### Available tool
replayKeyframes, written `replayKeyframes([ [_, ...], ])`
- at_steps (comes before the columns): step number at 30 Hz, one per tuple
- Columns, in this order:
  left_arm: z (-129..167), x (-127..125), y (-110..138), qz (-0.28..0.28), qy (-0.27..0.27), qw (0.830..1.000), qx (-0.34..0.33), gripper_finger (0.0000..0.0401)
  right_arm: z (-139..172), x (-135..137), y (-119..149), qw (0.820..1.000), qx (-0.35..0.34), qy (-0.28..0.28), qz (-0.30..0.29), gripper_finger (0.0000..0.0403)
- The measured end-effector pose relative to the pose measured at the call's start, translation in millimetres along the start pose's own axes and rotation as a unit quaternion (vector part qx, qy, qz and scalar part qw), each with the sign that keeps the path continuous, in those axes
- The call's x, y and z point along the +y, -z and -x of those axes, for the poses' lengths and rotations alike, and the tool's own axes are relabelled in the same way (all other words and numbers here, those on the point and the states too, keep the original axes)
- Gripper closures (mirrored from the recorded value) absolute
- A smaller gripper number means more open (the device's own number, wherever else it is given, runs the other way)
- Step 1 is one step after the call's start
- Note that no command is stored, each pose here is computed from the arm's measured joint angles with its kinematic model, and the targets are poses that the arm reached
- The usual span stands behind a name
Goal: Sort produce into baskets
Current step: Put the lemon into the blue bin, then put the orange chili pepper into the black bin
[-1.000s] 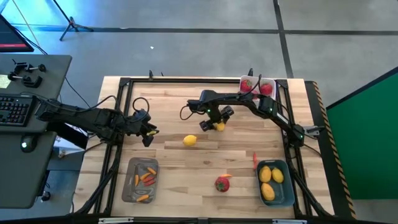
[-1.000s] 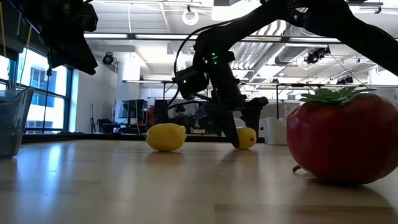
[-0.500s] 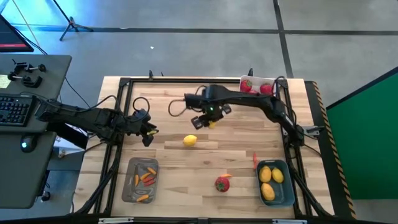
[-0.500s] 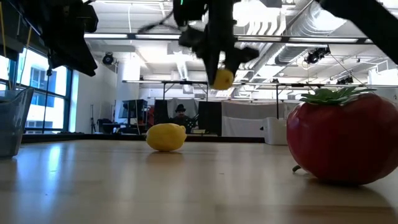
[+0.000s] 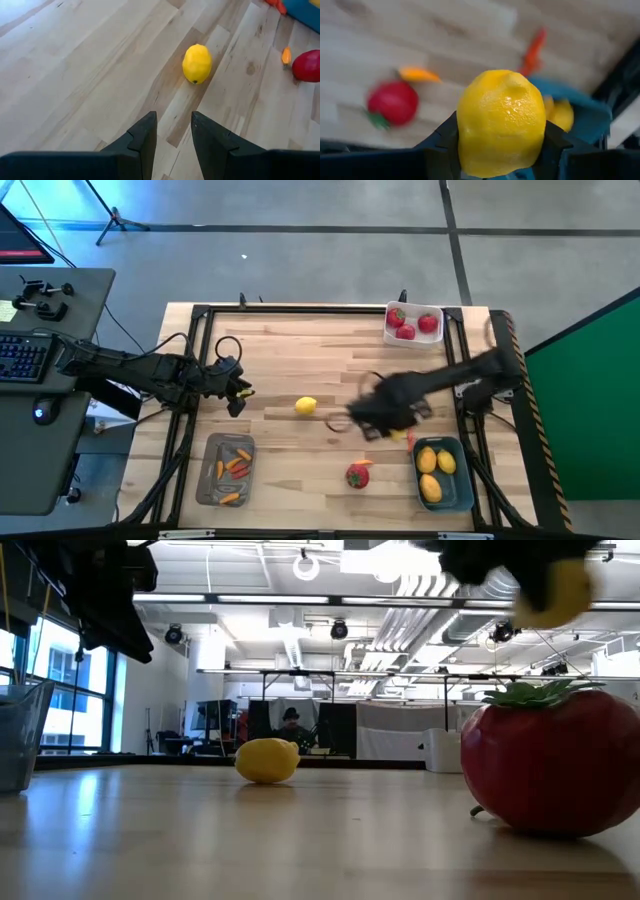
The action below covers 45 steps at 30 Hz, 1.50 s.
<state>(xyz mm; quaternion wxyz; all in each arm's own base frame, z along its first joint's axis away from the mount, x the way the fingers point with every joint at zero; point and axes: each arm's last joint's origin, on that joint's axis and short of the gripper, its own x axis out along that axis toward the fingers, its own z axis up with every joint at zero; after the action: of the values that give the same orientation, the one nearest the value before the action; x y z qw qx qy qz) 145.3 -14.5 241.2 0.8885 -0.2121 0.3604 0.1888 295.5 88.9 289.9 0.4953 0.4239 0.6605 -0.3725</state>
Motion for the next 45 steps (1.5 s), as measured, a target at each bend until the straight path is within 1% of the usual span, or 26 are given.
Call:
replayKeyframes([
  [3, 0, 0, 0, 0.0, -0.002, 1.0, -0.004, 0.0291, -10, -28, 31, 1.0, 0.016, -0.022, 0.0, 0.0257],
  [6, 0, 0, -1, 0.006, -0.005, 1.0, -0.005, 0.0291, -27, -55, 53, 0.999, 0.041, -0.019, -0.021, 0.0257],
  [10, -1, 3, -3, 0.027, -0.012, 1.0, -0.009, 0.0291, -50, -82, 73, 0.998, 0.057, -0.013, -0.038, 0.0257],
  [14, -2, 5, -5, 0.028, -0.018, 0.999, -0.013, 0.0291, -74, -96, 88, 0.997, 0.069, -0.032, -0.033, 0.0257],
  [21, -2, 9, -7, 0.038, -0.024, 0.999, -0.014, 0.0291, -112, -106, 109, 0.995, 0.093, -0.036, -0.03, 0.0257],
  [26, -3, 10, -8, 0.042, -0.023, 0.999, -0.012, 0.0291, -119, -111, 120, 0.994, 0.108, -0.027, -0.023, 0.0255],
  [28, -4, 10, -8, 0.045, -0.019, 0.999, -0.007, 0.0291, -120, -113, 123, 0.992, 0.12, -0.016, -0.016, 0.0231],
  [32, -8, 9, -8, 0.032, -0.012, 0.999, 0.011, 0.0291, -120, -117, 125, 0.989, 0.144, 0.011, -0.01, 0.0164],
  [34, -11, 7, -8, 0.028, -0.01, 0.999, 0.018, 0.0291, -120, -118, 126, 0.988, 0.151, 0.02, -0.006, 0.0137],
  [36, -15, 6, -8, 0.027, -0.013, 0.999, 0.021, 0.0291, -120, -118, 126, 0.987, 0.16, 0.023, 0.015, 0.0117],
  [39, -21, 3, -10, 0.02, -0.013, 0.999, 0.022, 0.0291, -120, -118, 126, 0.985, 0.166, 0.021, 0.034, 0.0103],
  [42, -25, 1, -11, 0.02, -0.013, 0.999, 0.022, 0.0291, -117, -116, 128, 0.984, 0.17, 0.012, 0.053, 0.01],
  [45, -26, 1, -11, 0.016, -0.014, 1.0, 0.023, 0.0292, -108, -113, 132, 0.982, 0.174, 0.0, 0.071, 0.01],
])
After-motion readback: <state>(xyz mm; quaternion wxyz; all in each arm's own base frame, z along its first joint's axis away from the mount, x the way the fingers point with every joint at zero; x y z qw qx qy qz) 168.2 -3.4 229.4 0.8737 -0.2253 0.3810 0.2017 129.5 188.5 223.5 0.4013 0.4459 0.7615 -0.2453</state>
